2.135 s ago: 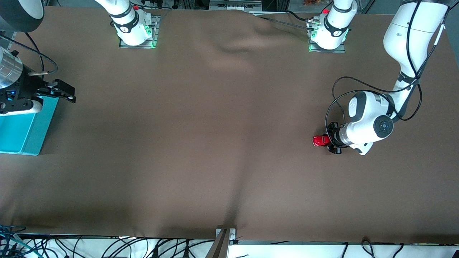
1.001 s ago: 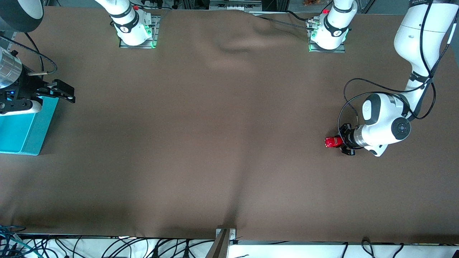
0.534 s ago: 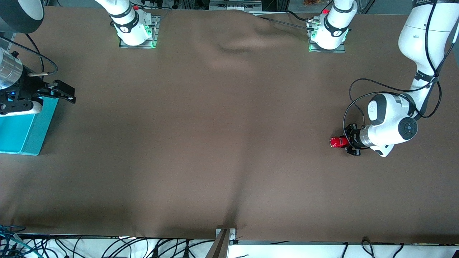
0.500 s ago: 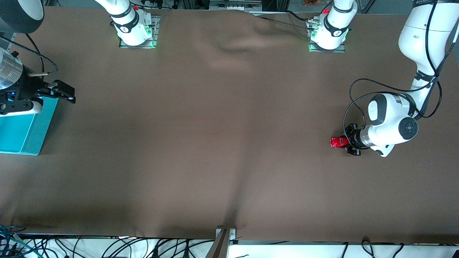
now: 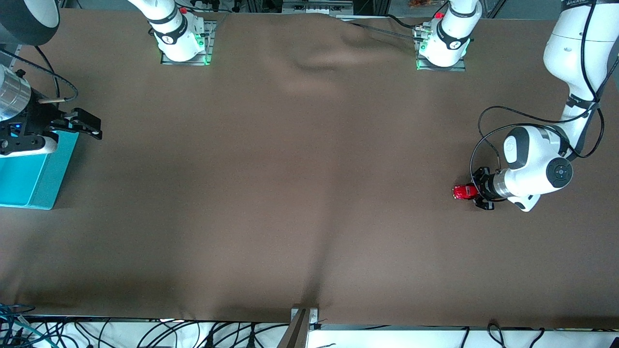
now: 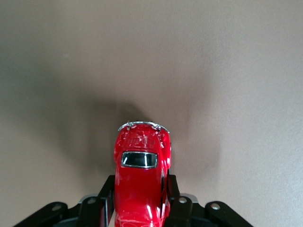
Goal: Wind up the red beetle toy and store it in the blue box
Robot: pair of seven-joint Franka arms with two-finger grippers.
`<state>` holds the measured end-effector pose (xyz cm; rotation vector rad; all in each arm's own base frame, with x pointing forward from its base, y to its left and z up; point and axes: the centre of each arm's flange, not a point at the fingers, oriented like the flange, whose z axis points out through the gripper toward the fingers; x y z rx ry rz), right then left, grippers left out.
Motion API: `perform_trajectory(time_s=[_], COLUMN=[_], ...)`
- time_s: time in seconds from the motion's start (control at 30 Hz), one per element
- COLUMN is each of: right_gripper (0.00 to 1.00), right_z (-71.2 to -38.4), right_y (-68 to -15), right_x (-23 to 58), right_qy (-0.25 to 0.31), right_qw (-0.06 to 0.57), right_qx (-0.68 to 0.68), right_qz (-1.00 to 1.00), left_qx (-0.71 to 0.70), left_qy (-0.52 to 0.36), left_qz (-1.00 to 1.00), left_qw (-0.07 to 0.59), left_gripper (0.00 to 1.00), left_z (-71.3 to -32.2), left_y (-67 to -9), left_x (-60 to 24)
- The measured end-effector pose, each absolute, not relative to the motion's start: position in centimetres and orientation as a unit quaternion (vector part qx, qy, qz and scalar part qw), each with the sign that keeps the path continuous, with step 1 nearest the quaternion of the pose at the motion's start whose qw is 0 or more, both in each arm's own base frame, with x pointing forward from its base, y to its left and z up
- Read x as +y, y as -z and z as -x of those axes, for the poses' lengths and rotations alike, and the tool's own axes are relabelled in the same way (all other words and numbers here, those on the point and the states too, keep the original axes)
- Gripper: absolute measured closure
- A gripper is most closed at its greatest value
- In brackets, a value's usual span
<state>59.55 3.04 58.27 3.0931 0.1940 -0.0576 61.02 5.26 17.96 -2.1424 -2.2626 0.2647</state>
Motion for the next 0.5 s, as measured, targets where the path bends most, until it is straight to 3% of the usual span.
perform_trajectory(time_s=[0.5], right_gripper=[0.0], right_z=[-59.6], right_y=[-58.3], right_x=[3.0], right_qy=[0.019], right_qw=[0.021], right_qx=[0.063], right_qz=[-0.998], left_qx=[-0.721], left_qy=[-0.083], left_qz=[0.688], left_qw=[0.006], left_gripper=[0.54], left_z=[-61.0], left_y=[-18.0], left_x=[6.4])
